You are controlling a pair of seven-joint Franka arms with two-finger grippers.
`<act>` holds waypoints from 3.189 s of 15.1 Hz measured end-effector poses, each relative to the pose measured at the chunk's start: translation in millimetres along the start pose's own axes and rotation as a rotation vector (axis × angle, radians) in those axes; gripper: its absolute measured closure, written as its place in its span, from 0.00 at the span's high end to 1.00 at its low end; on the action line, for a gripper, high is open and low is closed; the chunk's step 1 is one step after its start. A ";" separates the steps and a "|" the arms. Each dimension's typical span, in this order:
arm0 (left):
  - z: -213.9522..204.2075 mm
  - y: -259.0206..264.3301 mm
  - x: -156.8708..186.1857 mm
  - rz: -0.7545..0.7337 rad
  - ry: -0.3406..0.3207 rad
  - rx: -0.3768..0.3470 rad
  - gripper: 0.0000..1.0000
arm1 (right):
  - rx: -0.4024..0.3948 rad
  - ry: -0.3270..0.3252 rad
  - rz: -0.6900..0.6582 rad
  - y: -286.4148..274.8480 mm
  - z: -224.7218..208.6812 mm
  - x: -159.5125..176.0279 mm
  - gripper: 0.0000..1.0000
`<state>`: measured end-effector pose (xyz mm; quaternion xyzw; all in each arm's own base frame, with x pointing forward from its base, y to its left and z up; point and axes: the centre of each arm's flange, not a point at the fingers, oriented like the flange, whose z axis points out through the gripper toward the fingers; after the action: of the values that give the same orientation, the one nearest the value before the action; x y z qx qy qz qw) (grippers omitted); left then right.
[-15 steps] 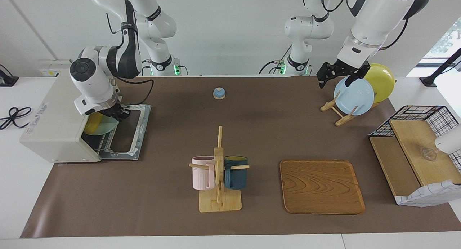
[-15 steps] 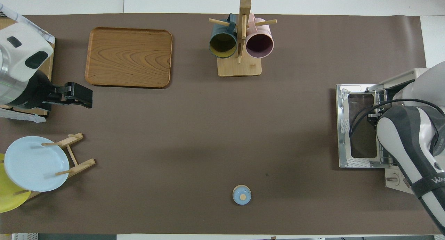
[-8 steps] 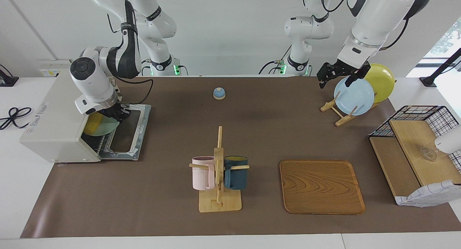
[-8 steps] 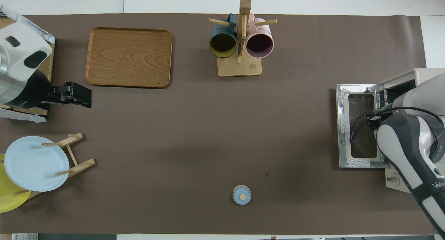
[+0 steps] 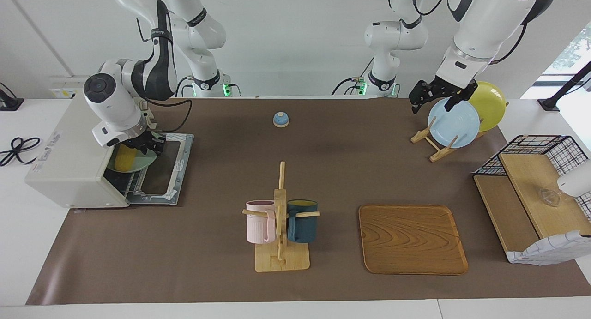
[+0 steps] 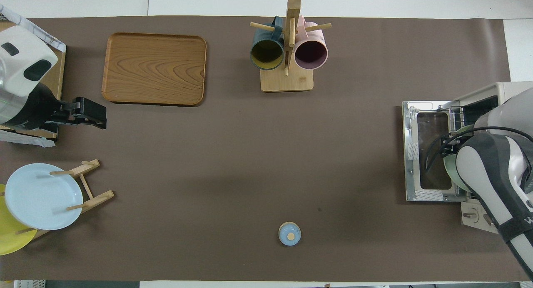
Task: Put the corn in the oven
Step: 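Insert the corn into the open oven with the right gripper, then open the right gripper and withdraw it from the oven, then push the oven door shut with the right gripper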
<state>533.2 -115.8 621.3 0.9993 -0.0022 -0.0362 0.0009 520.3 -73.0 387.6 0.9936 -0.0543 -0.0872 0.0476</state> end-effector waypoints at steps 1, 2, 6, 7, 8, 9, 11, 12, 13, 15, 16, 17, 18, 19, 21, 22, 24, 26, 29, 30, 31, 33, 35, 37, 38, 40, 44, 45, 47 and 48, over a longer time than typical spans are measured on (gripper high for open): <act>0.0 -0.4 0.1 -0.001 0.000 0.000 1.00 | -0.001 0.008 -0.002 0.5 -9.3 1.9 0.46; 0.0 -1.5 0.3 -0.003 0.000 0.000 1.00 | -0.001 0.016 -0.007 3.3 -16.3 3.2 0.44; -0.1 -6.1 1.3 -0.012 0.000 -0.001 1.00 | 0.021 0.038 -0.018 -0.8 -34.0 7.2 0.40; -0.1 -6.7 1.4 -0.013 0.000 -0.001 1.00 | 0.028 0.048 -0.031 -10.9 -40.3 8.6 0.33; -0.1 -7.3 1.5 -0.014 0.000 -0.001 1.00 | 0.031 0.059 -0.038 -23.5 -45.1 9.6 0.19; -0.2 -7.6 1.5 -0.014 0.000 -0.001 1.00 | 0.033 0.074 -0.034 -40.0 -48.8 10.3 0.08; -1.2 -8.9 1.1 -0.017 0.002 -0.001 1.00 | 0.034 0.104 -0.023 -74.3 -48.0 11.1 0.01; -1.9 -10.0 0.9 -0.019 0.003 -0.002 1.00 | 0.035 0.114 -0.016 -88.8 -39.9 11.7 0.01; -2.4 -11.0 0.8 -0.020 0.004 -0.002 1.00 | 0.036 0.116 -0.011 -98.0 -29.1 12.3 0.01; -2.8 -12.3 0.8 -0.023 0.005 -0.002 1.00 | 0.038 0.116 -0.008 -104.4 -8.8 15.2 0.01; -2.8 -12.3 0.8 -0.023 0.005 -0.002 1.00 | 0.039 0.124 -0.011 -106.6 -4.0 16.9 0.01; -2.8 -12.3 0.8 -0.023 0.005 -0.002 1.00 | 0.041 0.129 -0.014 -111.7 0.5 17.6 0.01; -2.9 -12.3 0.8 -0.023 0.005 -0.002 1.00 | 0.041 0.128 -0.007 -118.3 5.5 17.8 0.01; -2.9 -12.3 0.8 -0.023 0.005 -0.002 1.00 | 0.041 0.128 0.000 -125.0 11.7 18.5 0.01; -2.9 -12.3 0.8 -0.023 0.005 -0.002 1.00 | 0.040 0.119 0.000 -133.8 25.7 21.8 0.01; -2.9 -12.3 0.8 -0.023 0.005 -0.002 1.00 | 0.039 0.114 -0.005 -137.2 32.8 23.6 0.01; -2.9 -12.3 0.8 -0.023 0.005 -0.002 1.00 | 0.034 0.098 -0.014 -142.6 44.7 25.2 0.01; -2.9 -12.3 0.8 -0.023 0.005 -0.002 1.00 | 0.031 0.083 -0.015 -142.7 53.5 24.0 0.01; -2.9 -12.4 0.8 -0.023 0.005 -0.002 1.00 | 0.028 0.069 -0.007 -137.4 64.5 21.4 0.01; -2.9 -12.4 0.8 -0.023 0.005 -0.002 1.00 | 0.026 0.063 -0.006 -136.4 67.3 20.4 0.01; -2.9 -12.4 0.8 -0.023 0.005 -0.002 1.00 | 0.023 0.060 -0.007 -135.7 69.5 19.4 0.01; -2.9 -12.4 0.8 -0.023 0.005 -0.002 1.00 | -0.001 0.053 -0.021 -133.4 75.1 16.9 0.01; -2.9 -12.4 0.8 -0.023 0.005 -0.002 1.00 | -0.030 0.048 -0.037 -131.1 79.7 14.7 0.01; -2.9 -12.4 0.8 -0.023 0.005 -0.002 1.00 | -0.085 0.044 -0.056 -128.3 81.6 13.4 0.01; -2.9 -12.4 0.8 -0.023 0.005 -0.002 1.00 | -0.117 0.039 -0.066 -126.4 82.7 12.4 0.01; -2.9 -12.4 0.8 -0.023 0.005 -0.002 1.00 | -0.155 0.036 -0.090 -128.0 82.9 11.0 0.01; -2.9 -12.4 0.8 -0.023 0.005 -0.002 1.00 | -0.233 -0.011 -0.117 -135.1 57.2 13.2 0.01; -2.9 -12.4 0.8 -0.023 0.005 -0.002 1.00 | -0.249 -0.036 -0.116 -131.5 38.2 15.4 0.01; -2.9 -12.4 0.8 -0.023 0.005 -0.002 1.00 | -0.254 -0.072 -0.130 -107.2 -9.6 15.3 0.01; -2.9 -12.4 0.8 -0.023 0.005 -0.002 1.00 | -0.254 -0.070 -0.135 -86.2 -35.0 13.7 0.01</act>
<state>534.3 -103.4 624.1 0.9994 0.0093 -0.0335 0.0015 548.6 13.7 410.7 0.9773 0.0224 -0.1312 0.1650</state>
